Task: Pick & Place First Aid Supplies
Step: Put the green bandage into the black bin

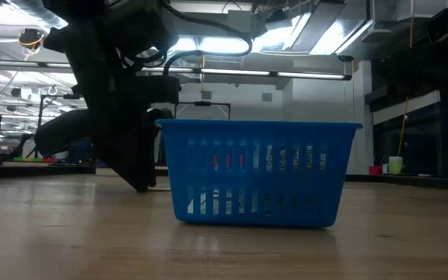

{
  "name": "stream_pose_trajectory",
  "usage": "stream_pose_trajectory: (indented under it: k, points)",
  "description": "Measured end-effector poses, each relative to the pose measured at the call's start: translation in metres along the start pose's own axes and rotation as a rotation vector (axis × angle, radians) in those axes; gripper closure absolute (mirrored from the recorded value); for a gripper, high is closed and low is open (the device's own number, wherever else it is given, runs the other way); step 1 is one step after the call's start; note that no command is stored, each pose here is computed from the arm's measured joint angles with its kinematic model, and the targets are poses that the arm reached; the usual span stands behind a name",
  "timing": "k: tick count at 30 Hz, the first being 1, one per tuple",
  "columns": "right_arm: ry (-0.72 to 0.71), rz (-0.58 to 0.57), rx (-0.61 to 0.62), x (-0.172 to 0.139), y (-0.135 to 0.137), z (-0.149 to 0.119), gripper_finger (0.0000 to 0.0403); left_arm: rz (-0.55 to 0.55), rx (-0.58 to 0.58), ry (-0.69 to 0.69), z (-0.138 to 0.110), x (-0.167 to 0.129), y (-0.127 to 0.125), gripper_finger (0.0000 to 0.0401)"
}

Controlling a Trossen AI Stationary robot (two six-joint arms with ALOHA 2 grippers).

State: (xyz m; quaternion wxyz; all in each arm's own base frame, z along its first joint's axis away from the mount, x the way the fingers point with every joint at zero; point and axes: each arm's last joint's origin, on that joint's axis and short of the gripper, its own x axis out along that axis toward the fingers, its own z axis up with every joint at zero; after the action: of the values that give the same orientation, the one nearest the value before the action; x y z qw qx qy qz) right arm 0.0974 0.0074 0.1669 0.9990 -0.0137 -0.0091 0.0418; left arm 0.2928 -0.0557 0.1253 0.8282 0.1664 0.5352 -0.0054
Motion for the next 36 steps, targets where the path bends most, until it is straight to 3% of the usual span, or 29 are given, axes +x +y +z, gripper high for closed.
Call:
stream_pose_trajectory:
  k: [7, 17, 21, 24, 31, 36]
  points:
    - [0.000, 0.000, 0.000, 0.000, 0.000, 0.000, 0.0208, -0.069, -0.104, 0.004, -0.002, 0.001, 0.002, 0.0394]
    - [0.000, 0.000, 0.000, 0.000, 0.000, 0.000, 0.0208, -0.165, -0.340, 0.003, 0.004, -0.004, 0.005, 0.0399]
    - [0.000, 0.000, 0.000, 0.000, 0.000, 0.000, 0.0208, -0.251, -0.440, -0.049, 0.013, -0.019, 0.006, 0.0400]
    - [0.000, 0.000, 0.000, 0.000, 0.000, 0.000, 0.0208, -0.255, -0.487, -0.093, 0.016, -0.030, 0.011, 0.0400]
    - [0.000, 0.000, 0.000, 0.000, 0.000, 0.000, 0.0208, -0.293, -0.470, -0.119, 0.017, -0.040, 0.012, 0.0400]
    - [0.000, 0.000, 0.000, 0.000, 0.000, 0.000, 0.0208, -0.298, -0.300, -0.137, 0.020, -0.043, 0.005, 0.0396]
